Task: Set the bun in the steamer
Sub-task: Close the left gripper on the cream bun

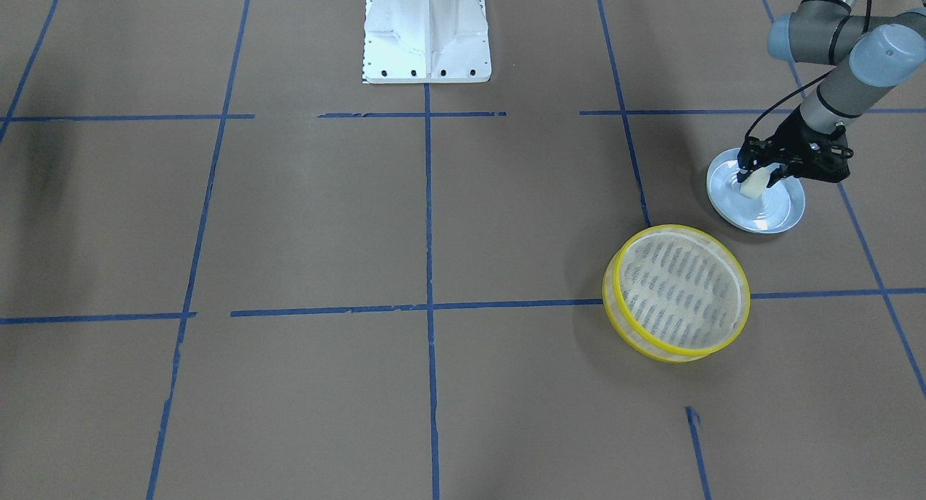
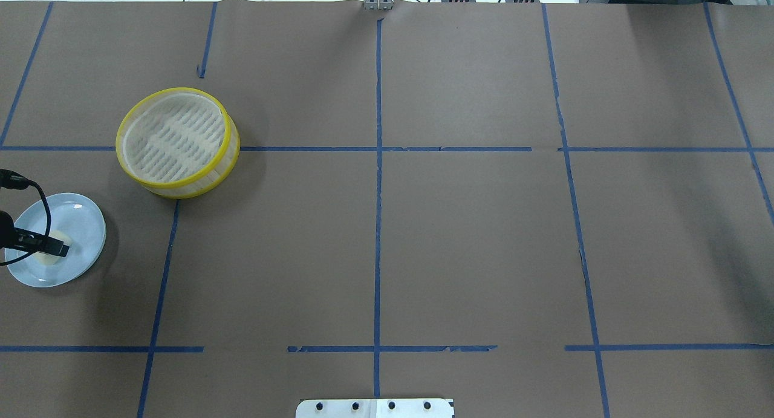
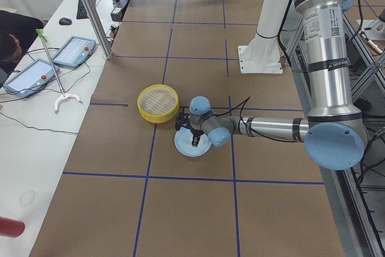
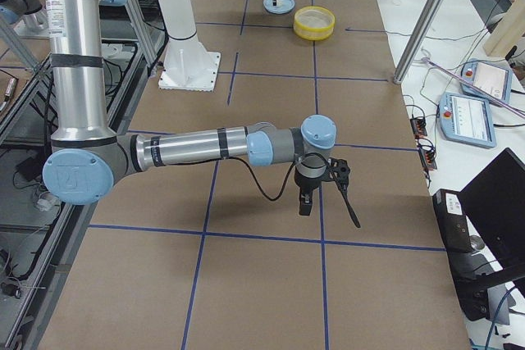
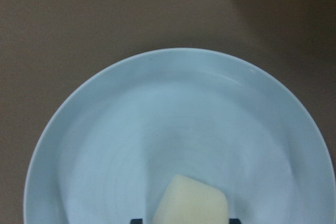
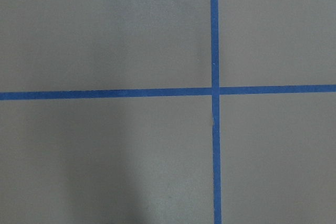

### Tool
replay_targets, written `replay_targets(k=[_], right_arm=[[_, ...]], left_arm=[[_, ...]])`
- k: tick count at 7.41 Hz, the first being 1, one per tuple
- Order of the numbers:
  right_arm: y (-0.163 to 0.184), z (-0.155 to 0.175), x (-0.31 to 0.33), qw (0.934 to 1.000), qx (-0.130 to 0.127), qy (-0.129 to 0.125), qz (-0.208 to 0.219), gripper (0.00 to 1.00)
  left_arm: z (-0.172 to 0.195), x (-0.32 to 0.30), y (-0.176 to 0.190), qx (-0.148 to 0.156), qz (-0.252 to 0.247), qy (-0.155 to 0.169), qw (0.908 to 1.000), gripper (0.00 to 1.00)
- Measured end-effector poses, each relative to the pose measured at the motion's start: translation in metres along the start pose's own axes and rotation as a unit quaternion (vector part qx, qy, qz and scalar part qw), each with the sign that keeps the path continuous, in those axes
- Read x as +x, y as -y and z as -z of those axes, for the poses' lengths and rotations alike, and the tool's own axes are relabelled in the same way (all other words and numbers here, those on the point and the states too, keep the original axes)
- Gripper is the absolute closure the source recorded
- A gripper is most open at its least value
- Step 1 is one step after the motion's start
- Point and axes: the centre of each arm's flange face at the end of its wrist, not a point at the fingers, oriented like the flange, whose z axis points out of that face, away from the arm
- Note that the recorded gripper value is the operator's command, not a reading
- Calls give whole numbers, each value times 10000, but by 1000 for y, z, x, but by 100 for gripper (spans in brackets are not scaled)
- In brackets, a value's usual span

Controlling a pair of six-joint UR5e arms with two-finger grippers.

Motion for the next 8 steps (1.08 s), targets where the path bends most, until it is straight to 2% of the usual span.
replay_targets(k=[3, 5, 8], right_arm=[[0, 0, 0, 10000, 0, 0, 0, 0], [0, 0, 0, 10000, 0, 0, 0, 0], [0, 0, 0, 10000, 0, 0, 0, 0]], left_arm=[[1, 1, 0, 9, -8, -8, 10000, 54], [2, 2, 1, 19, -10, -15, 10000, 63], [4, 1, -2, 14, -7, -19, 10000, 63]])
